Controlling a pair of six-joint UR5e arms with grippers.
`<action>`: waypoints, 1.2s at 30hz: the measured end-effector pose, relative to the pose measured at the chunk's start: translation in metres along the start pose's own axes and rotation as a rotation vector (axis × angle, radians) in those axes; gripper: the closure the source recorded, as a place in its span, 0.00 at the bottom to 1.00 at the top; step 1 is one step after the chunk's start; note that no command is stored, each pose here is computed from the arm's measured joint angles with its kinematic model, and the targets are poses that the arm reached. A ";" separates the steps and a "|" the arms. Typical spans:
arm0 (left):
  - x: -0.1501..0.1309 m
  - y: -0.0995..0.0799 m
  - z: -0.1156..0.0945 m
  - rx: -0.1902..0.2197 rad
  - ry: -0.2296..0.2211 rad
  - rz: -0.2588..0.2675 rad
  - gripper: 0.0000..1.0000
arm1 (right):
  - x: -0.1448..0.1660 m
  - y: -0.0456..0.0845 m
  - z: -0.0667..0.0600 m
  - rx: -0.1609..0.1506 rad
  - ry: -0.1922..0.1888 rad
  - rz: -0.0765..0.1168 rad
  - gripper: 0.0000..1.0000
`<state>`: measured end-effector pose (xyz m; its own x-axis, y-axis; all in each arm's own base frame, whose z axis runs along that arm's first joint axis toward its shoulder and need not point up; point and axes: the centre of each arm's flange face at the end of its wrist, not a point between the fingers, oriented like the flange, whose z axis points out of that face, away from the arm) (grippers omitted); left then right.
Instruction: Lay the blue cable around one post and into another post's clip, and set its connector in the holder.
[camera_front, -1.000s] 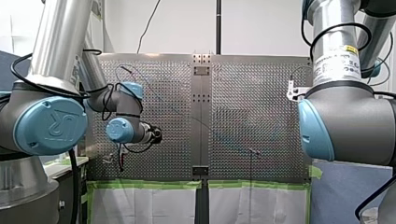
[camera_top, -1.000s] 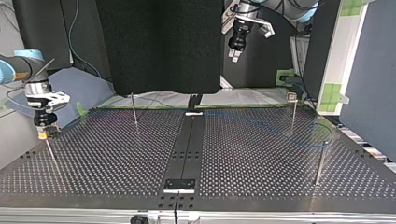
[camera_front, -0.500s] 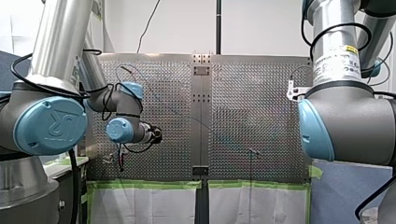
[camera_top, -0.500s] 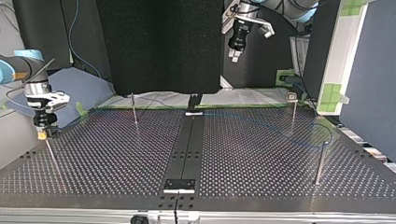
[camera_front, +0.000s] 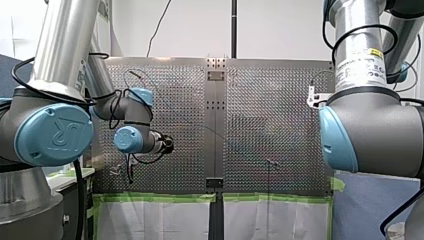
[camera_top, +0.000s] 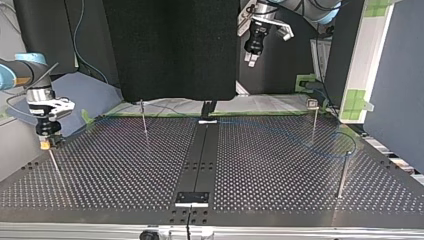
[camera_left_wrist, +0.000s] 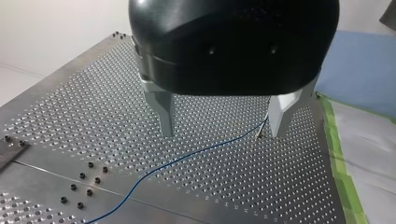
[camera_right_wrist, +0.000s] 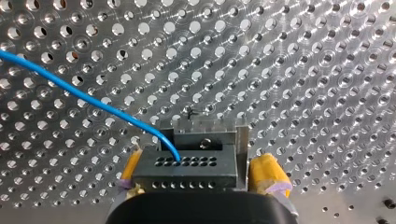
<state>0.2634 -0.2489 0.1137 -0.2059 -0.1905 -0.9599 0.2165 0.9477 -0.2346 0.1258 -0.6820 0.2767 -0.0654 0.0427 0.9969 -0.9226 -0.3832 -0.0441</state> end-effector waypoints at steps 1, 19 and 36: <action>0.000 0.000 0.000 0.000 0.000 -0.004 0.01 | 0.000 0.000 0.000 0.000 0.000 0.000 0.00; 0.001 0.003 -0.002 -0.006 -0.009 0.013 0.01 | 0.000 0.000 0.000 0.000 0.000 0.000 0.00; 0.001 0.003 -0.002 -0.006 -0.009 0.015 0.01 | 0.000 0.000 0.000 0.000 0.000 0.000 0.00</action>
<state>0.2617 -0.2452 0.1122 -0.1940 -0.1787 -0.9646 0.2137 0.9520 -0.2193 0.1257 -0.6820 0.2767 -0.0654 0.0427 0.9969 -0.9226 -0.3832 -0.0441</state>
